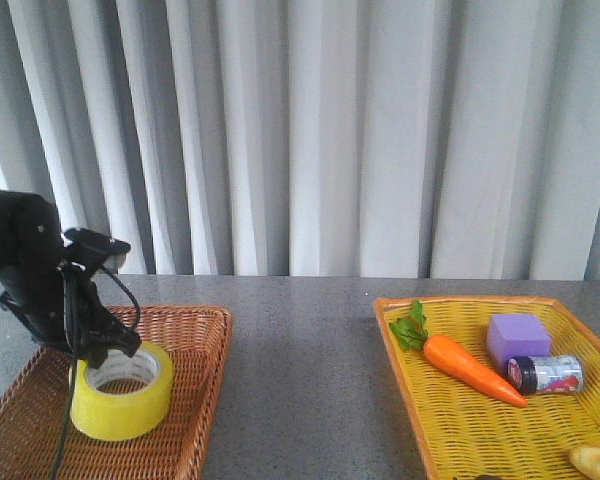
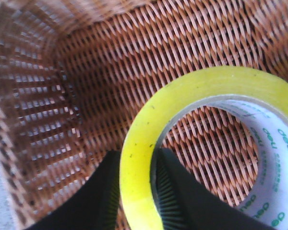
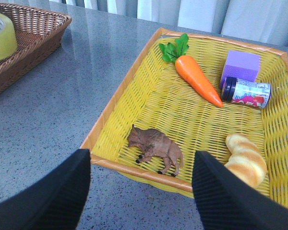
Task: Transfer tape with both arms
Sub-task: 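Carry the tape roll over the brown basket and lower it in, then open the left gripper and raise it away from the tape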
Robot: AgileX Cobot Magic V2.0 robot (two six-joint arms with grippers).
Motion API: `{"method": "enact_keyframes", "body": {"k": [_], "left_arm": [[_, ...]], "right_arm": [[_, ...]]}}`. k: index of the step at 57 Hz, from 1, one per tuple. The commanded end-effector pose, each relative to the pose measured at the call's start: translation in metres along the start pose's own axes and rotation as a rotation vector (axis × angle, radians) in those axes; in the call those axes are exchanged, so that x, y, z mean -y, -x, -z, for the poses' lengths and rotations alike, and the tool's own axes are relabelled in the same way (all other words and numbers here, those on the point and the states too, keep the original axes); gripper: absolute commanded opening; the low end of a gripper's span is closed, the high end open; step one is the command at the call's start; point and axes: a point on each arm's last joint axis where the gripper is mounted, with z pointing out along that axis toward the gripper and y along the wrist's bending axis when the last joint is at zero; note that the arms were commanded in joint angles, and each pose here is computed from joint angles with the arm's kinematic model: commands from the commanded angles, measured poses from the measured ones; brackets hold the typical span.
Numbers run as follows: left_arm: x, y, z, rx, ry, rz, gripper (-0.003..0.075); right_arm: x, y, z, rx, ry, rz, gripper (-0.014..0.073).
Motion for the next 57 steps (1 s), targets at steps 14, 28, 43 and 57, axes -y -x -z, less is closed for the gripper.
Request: {"method": "enact_keyframes", "body": {"k": [14, 28, 43, 57], "left_arm": [[0.0, 0.006, 0.02, 0.071, -0.003, 0.007, 0.0115], [0.001, 0.002, 0.02, 0.033, -0.008, 0.007, 0.0279], [0.0, 0.001, 0.047, 0.086, 0.001, 0.008, 0.0493], [0.001, -0.014, 0.124, 0.243, 0.016, 0.048, 0.0496]], "right_arm": [[0.001, 0.013, 0.004, 0.087, -0.014, 0.003, 0.0445], [0.001, 0.013, 0.004, 0.087, -0.014, 0.003, 0.0445], [0.001, 0.013, 0.004, 0.087, -0.014, 0.003, 0.0445], [0.001, 0.013, 0.004, 0.087, -0.014, 0.003, 0.0445]]}}
